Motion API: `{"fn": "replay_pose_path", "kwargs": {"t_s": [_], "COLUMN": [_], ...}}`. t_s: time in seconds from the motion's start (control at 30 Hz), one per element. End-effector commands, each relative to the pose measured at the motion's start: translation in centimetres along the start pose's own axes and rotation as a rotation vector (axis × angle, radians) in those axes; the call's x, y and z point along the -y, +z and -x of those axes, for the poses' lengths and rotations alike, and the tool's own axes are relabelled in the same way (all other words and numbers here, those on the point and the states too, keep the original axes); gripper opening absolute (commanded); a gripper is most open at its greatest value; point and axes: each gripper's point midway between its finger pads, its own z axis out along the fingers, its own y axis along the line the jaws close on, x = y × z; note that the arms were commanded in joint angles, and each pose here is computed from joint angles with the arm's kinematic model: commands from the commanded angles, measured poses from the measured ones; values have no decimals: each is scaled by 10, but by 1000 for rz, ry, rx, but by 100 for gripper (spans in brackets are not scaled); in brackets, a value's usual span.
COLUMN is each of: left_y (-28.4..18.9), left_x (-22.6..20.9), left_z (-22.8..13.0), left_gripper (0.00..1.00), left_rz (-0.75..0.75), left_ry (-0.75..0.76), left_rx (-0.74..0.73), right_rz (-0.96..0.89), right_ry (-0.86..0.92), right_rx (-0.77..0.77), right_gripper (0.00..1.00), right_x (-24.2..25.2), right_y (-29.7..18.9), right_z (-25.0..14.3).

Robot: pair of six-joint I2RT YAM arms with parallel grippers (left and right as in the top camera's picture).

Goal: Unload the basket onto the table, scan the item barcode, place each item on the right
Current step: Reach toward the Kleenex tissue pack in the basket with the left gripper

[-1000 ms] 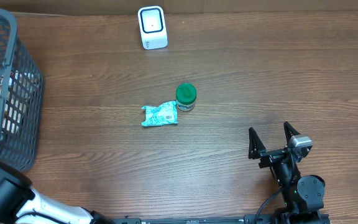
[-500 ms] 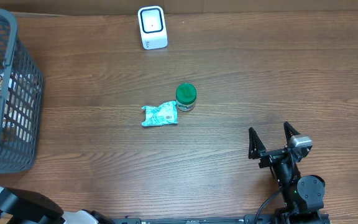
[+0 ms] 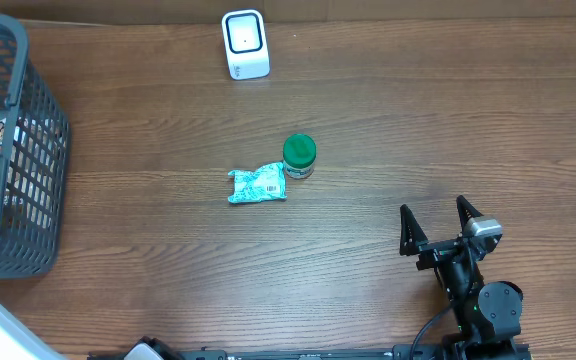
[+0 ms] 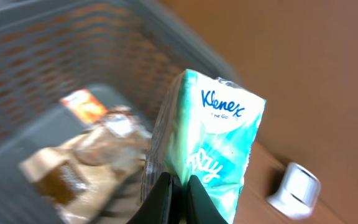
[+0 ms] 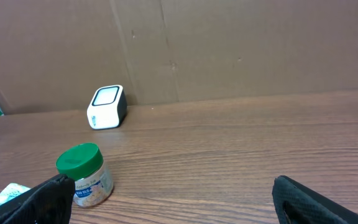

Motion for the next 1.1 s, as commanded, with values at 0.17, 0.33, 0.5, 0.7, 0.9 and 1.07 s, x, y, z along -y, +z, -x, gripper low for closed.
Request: {"fn": "replay_pose_path", "kwargs": {"t_s": [0.17, 0.33, 0.5, 0.7, 0.9, 1.07], "left_y": [-32, -9, 32, 76, 103, 115], "left_x": [108, 120, 109, 99, 86, 73], "left_z": [-102, -192, -270, -339, -384, -404], "left_gripper": [4, 4, 4, 4, 4, 4], "left_rz": [-257, -271, -218, -186, -138, -92], "left_ry": [236, 368, 442, 437, 445, 442], "left_rx": [-282, -524, -679, -786, -894, -958], "right_rz": [0, 0, 0, 0, 0, 0], "right_ry": [2, 2, 2, 2, 2, 2], "right_rx": [5, 5, 5, 5, 5, 5], "right_gripper": [100, 100, 100, 100, 100, 100], "right_x": [1, 1, 1, 1, 1, 1], "right_y": [0, 0, 0, 0, 0, 0], "right_z": [-1, -1, -1, -1, -1, -1]}}
